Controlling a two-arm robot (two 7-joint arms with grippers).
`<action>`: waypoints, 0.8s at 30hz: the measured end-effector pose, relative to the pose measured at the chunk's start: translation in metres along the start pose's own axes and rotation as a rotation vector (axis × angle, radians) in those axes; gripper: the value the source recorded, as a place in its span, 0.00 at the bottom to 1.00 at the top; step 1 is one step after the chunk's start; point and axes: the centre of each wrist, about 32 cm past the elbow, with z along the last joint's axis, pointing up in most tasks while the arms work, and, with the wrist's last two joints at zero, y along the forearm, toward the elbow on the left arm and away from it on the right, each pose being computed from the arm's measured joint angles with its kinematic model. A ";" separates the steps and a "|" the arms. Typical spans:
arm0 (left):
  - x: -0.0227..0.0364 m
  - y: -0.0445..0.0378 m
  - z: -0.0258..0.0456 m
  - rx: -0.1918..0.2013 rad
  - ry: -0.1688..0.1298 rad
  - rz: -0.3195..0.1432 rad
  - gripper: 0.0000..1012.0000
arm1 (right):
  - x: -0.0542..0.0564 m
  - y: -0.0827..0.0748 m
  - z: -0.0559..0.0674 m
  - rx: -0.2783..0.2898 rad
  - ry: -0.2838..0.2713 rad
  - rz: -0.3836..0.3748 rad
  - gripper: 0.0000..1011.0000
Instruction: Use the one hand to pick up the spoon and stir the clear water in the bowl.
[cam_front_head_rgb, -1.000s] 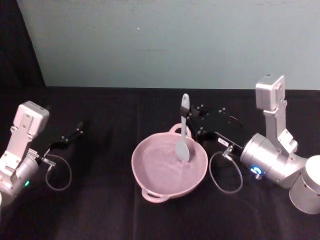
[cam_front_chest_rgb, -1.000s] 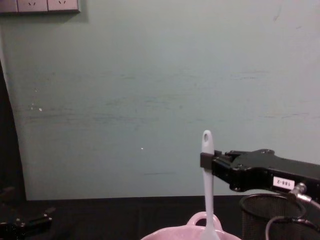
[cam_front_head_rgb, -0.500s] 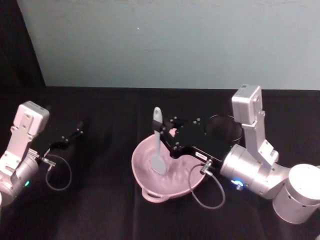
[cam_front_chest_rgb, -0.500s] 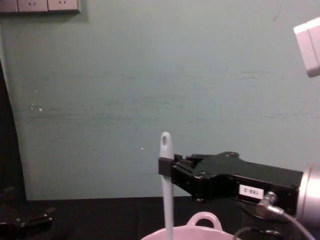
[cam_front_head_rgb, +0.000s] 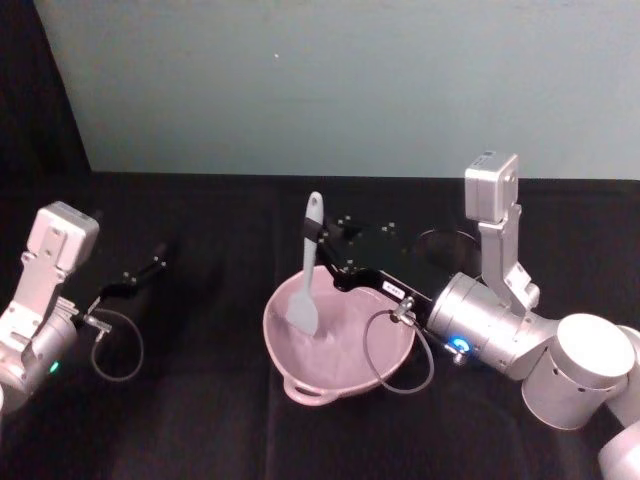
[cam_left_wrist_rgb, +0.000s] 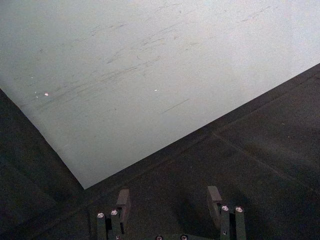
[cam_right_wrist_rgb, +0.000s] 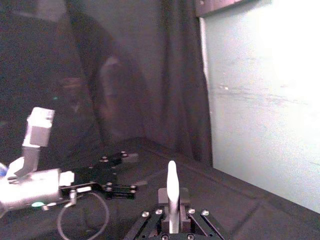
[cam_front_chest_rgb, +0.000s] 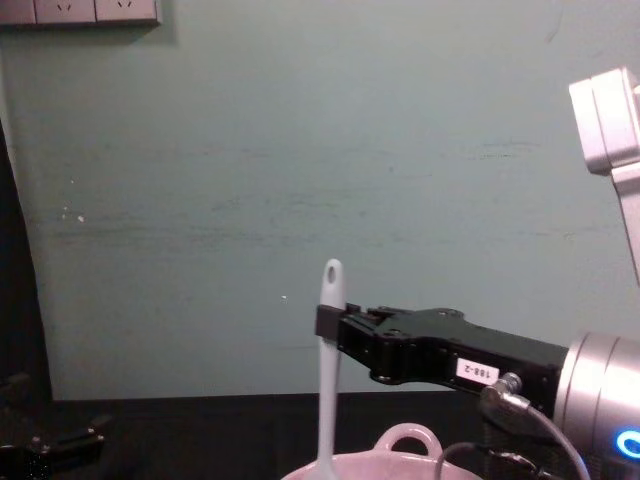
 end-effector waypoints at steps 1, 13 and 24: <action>0.0000 0.0000 0.0000 0.000 0.000 0.000 0.99 | 0.002 0.000 -0.001 -0.001 0.003 -0.007 0.12; 0.0000 0.0000 0.0000 0.000 0.000 0.000 0.99 | 0.021 -0.022 0.005 -0.008 -0.045 -0.128 0.12; 0.0000 0.0000 0.0000 0.000 0.000 0.000 0.99 | 0.011 -0.038 0.018 -0.061 -0.138 -0.124 0.12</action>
